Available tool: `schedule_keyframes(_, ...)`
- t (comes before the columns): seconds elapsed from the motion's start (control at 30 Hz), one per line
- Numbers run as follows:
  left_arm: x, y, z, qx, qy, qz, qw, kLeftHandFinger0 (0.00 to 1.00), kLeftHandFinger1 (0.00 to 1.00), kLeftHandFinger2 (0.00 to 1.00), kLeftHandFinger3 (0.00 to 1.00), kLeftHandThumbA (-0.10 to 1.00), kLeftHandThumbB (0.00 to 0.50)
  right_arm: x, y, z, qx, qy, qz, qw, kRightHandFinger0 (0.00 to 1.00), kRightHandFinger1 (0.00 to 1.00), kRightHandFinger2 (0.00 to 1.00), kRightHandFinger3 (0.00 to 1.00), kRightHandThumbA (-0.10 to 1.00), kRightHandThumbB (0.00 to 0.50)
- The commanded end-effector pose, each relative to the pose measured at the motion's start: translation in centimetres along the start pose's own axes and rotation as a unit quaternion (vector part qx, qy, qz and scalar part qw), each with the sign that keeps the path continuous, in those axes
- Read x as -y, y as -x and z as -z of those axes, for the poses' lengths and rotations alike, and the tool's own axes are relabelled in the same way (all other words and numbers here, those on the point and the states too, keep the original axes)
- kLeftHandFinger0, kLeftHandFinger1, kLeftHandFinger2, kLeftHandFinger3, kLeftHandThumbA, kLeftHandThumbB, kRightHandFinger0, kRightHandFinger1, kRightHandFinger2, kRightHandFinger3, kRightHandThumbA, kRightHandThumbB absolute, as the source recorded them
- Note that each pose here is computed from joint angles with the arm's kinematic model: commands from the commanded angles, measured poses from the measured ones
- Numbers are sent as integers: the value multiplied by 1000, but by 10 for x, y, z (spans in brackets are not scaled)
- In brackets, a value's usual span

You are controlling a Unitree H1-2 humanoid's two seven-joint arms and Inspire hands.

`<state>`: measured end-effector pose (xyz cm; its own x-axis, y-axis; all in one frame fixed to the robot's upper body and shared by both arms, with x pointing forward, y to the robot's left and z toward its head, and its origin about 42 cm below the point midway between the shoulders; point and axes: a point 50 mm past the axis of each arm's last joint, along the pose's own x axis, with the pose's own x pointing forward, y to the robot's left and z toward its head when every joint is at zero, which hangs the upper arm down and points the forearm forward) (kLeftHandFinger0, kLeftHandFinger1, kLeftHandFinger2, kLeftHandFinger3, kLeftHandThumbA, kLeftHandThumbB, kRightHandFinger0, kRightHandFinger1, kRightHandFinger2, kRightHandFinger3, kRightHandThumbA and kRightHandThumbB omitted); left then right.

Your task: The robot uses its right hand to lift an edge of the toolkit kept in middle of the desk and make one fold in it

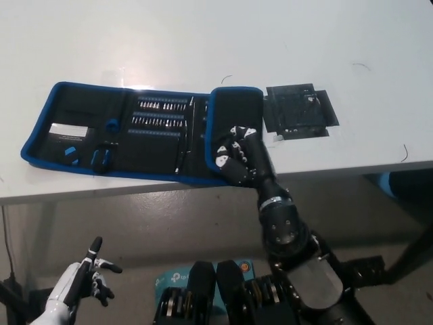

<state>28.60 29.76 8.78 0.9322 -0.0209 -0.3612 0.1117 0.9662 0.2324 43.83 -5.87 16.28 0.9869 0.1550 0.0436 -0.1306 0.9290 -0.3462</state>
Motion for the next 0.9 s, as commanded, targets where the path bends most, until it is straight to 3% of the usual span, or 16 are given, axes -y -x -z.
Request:
schedule_keyframes(0.0, -10, -1, -12, 11, -16, 5, 1000, 336, 314, 149, 427, 1000, 406, 6, 13, 38, -34, 83, -38, 995, 164, 211, 283, 1000, 43, 97)
schedule_keyframes(0.03, -10, -1, -12, 11, -16, 5, 1000, 340, 316, 150, 428, 1000, 405, 6, 13, 39, -35, 87, -41, 995, 167, 213, 297, 1000, 58, 99)
schedule_keyframes(0.07, -10, -1, -12, 12, -17, 5, 1000, 341, 316, 149, 422, 1000, 388, 5, 16, 43, -52, 126, -65, 989, 641, 765, 908, 1000, 370, 199)
schedule_keyframes(0.1, -10, 0, -12, 11, -19, 5, 1000, 341, 317, 150, 427, 1000, 394, 4, 18, 46, -64, 153, -84, 983, 982, 1000, 1000, 1000, 547, 218)
schedule_keyframes(0.13, -10, 1, -11, 8, -22, 5, 1000, 341, 318, 151, 431, 1000, 395, 4, 20, 49, -71, 161, -97, 980, 1000, 1000, 1000, 1000, 577, 228)
schedule_keyframes(0.17, -10, 1, -11, 8, -22, 4, 1000, 348, 326, 165, 442, 1000, 400, 3, 21, 53, -78, 165, -100, 978, 1000, 1000, 1000, 1000, 610, 278)
schedule_keyframes(0.23, -9, 1, -8, 7, -20, 7, 1000, 346, 322, 157, 421, 1000, 393, 1, 24, 56, -89, 177, -109, 974, 1000, 1000, 1000, 1000, 716, 298)
schedule_keyframes(0.27, -9, 1, -6, 6, -21, 8, 1000, 344, 320, 157, 427, 1000, 407, 0, 24, 55, -90, 172, -108, 975, 1000, 1000, 1000, 1000, 656, 255)
schedule_keyframes(0.33, -9, 1, -6, 6, -21, 8, 1000, 343, 315, 151, 441, 1000, 412, -1, 22, 49, -90, 169, -103, 976, 1000, 1000, 1000, 1000, 606, 226)
schedule_keyframes(0.63, -6, 3, -3, 1, -18, 9, 1000, 304, 293, 136, 406, 1000, 419, -8, 21, 37, -77, 164, -95, 979, 1000, 1000, 1000, 1000, 580, 244)
schedule_keyframes(0.7, -5, 2, 0, -2, -17, 8, 1000, 326, 312, 163, 444, 1000, 441, -8, 22, 34, -73, 158, -99, 980, 1000, 1000, 1000, 1000, 563, 231)
schedule_keyframes(0.83, -5, 7, 5, -7, -12, 7, 1000, 361, 340, 194, 469, 1000, 421, 10, 16, 12, -53, 137, -102, 984, 1000, 1000, 1000, 1000, 520, 185)
schedule_keyframes(0.87, -5, 7, 3, -7, -15, 5, 1000, 354, 332, 184, 468, 1000, 423, 17, 12, 3, -45, 144, -97, 984, 1000, 1000, 1000, 1000, 557, 183)
